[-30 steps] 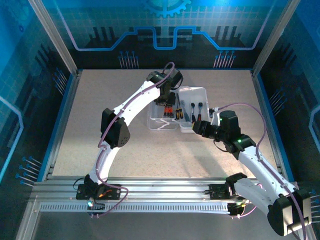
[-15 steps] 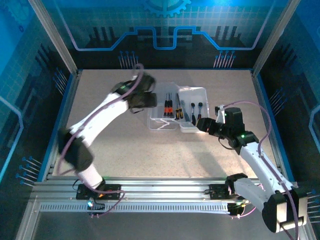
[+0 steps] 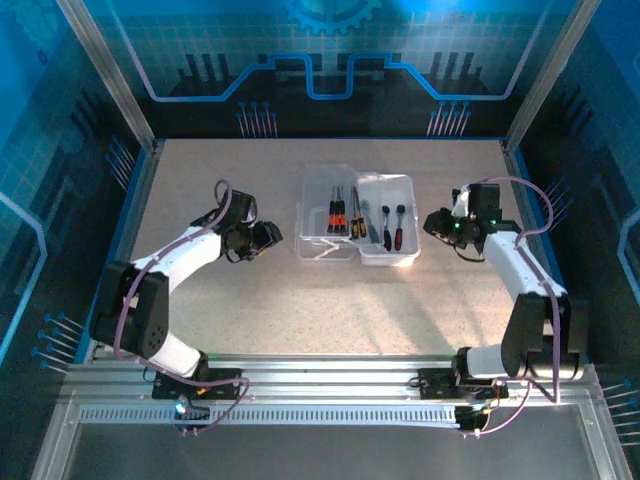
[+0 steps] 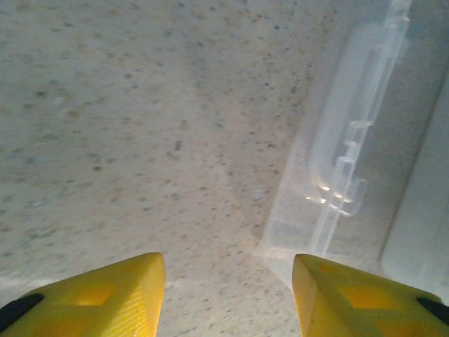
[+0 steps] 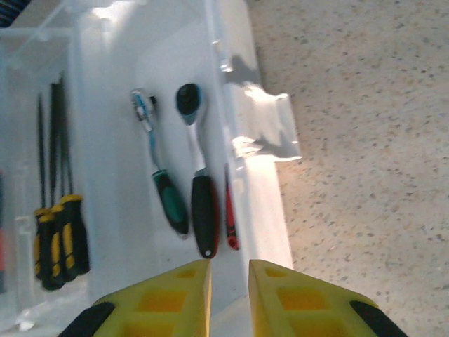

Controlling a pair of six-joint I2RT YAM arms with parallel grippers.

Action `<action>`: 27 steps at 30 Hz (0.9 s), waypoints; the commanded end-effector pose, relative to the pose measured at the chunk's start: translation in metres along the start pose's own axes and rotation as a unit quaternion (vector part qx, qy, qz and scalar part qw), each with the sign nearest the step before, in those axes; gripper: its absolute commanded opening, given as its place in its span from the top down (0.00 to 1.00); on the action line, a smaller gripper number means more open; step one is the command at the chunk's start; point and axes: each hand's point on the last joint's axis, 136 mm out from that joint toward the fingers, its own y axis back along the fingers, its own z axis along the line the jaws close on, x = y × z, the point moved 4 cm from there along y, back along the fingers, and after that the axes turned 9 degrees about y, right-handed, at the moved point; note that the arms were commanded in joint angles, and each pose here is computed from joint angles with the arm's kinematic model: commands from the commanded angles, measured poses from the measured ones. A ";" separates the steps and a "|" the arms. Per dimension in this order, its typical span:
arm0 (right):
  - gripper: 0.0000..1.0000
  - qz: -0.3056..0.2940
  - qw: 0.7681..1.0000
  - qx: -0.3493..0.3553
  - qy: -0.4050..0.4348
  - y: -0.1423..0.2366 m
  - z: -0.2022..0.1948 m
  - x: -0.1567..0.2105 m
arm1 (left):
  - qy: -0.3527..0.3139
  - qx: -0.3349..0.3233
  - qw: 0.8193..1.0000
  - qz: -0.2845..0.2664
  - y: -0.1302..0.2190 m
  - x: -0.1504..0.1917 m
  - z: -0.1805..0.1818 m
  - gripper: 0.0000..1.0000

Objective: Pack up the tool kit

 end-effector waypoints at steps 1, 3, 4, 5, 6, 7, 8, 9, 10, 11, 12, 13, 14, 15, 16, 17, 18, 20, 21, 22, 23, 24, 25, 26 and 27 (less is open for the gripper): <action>0.76 0.007 1.000 -0.006 -0.007 -0.005 -0.007 -0.006 | -0.033 0.073 0.996 0.033 -0.005 0.003 -0.024 0.49; 0.75 0.014 1.000 0.002 -0.017 -0.009 -0.015 -0.002 | -0.053 0.083 0.993 0.063 -0.010 0.005 -0.030 0.49; 0.74 0.017 1.000 0.001 -0.021 -0.011 -0.016 0.000 | -0.057 0.084 0.992 0.073 -0.014 0.007 -0.031 0.50; 0.73 0.021 0.999 -0.002 -0.024 -0.014 -0.017 0.003 | -0.058 0.088 0.991 0.081 -0.018 0.007 -0.032 0.51; 0.73 0.027 0.999 -0.002 -0.028 -0.016 -0.019 0.007 | -0.056 0.089 0.991 0.087 -0.023 0.008 -0.030 0.52; 0.72 0.032 0.999 -0.001 -0.031 -0.018 -0.020 0.010 | -0.054 0.090 0.990 0.091 -0.027 0.009 -0.029 0.52; 0.72 0.037 0.999 0.001 -0.033 -0.019 -0.021 0.014 | -0.050 0.093 0.990 0.097 -0.032 0.011 -0.028 0.53; 0.72 0.036 0.999 0.004 -0.032 -0.018 -0.022 0.014 | -0.048 0.097 0.989 0.103 -0.036 0.014 -0.027 0.55; 0.72 0.044 0.998 0.012 -0.034 -0.020 -0.026 0.022 | -0.048 0.099 0.988 0.108 -0.039 0.016 -0.027 0.55; 0.72 0.047 0.998 0.018 -0.035 -0.019 -0.029 0.026 | -0.052 0.099 0.988 0.111 -0.041 0.019 -0.027 0.56; 0.72 0.048 0.998 0.022 -0.035 -0.019 -0.030 0.029 | -0.058 0.097 0.987 0.111 -0.043 0.021 -0.026 0.56; 0.72 0.049 0.998 0.023 -0.035 -0.019 -0.031 0.031 | -0.062 0.092 0.987 0.112 -0.045 0.023 -0.025 0.56; 0.72 0.053 0.998 0.023 -0.035 -0.020 -0.032 0.034 | -0.067 0.089 0.987 0.112 -0.046 0.025 -0.025 0.57; 0.71 0.057 0.997 0.023 -0.037 -0.021 -0.033 0.037 | -0.071 0.086 0.988 0.110 -0.047 0.026 -0.024 0.57; 0.71 0.059 0.997 0.023 -0.038 -0.022 -0.034 0.039 | -0.074 0.084 0.988 0.109 -0.047 0.026 -0.024 0.57; 0.71 0.060 0.997 0.024 -0.039 -0.023 -0.035 0.041 | -0.077 0.083 0.988 0.107 -0.047 0.027 -0.025 0.57; 0.71 0.063 0.997 0.027 -0.039 -0.024 -0.036 0.043 | -0.079 0.081 0.988 0.104 -0.047 0.027 -0.024 0.57; 0.71 0.065 0.997 0.030 -0.038 -0.025 -0.037 0.044 | -0.082 0.081 0.988 0.106 -0.049 0.029 -0.026 0.57; 0.71 0.066 0.997 0.030 -0.037 -0.025 -0.038 0.044 | -0.084 0.080 0.988 0.107 -0.050 0.030 -0.027 0.58; 0.71 0.066 0.997 0.030 -0.037 -0.025 -0.038 0.043 | -0.087 0.077 0.988 0.106 -0.052 0.031 -0.027 0.60; 0.71 0.066 0.997 0.028 -0.035 -0.026 -0.037 0.042 | -0.088 0.070 0.988 0.106 -0.055 0.032 -0.026 0.64; 0.71 0.066 0.997 0.029 -0.034 -0.027 -0.038 0.041 | -0.088 0.062 0.989 0.105 -0.057 0.033 -0.024 0.68; 0.71 0.067 0.997 0.030 -0.033 -0.028 -0.038 0.041 | -0.087 0.054 0.989 0.104 -0.060 0.033 -0.022 0.71; 0.71 0.067 0.997 0.032 -0.032 -0.029 -0.039 0.040 | -0.087 0.049 0.990 0.102 -0.061 0.032 -0.021 0.74; 0.71 0.069 0.997 0.031 -0.031 -0.031 -0.040 0.040 | -0.085 0.045 0.990 0.100 -0.061 0.031 -0.020 0.77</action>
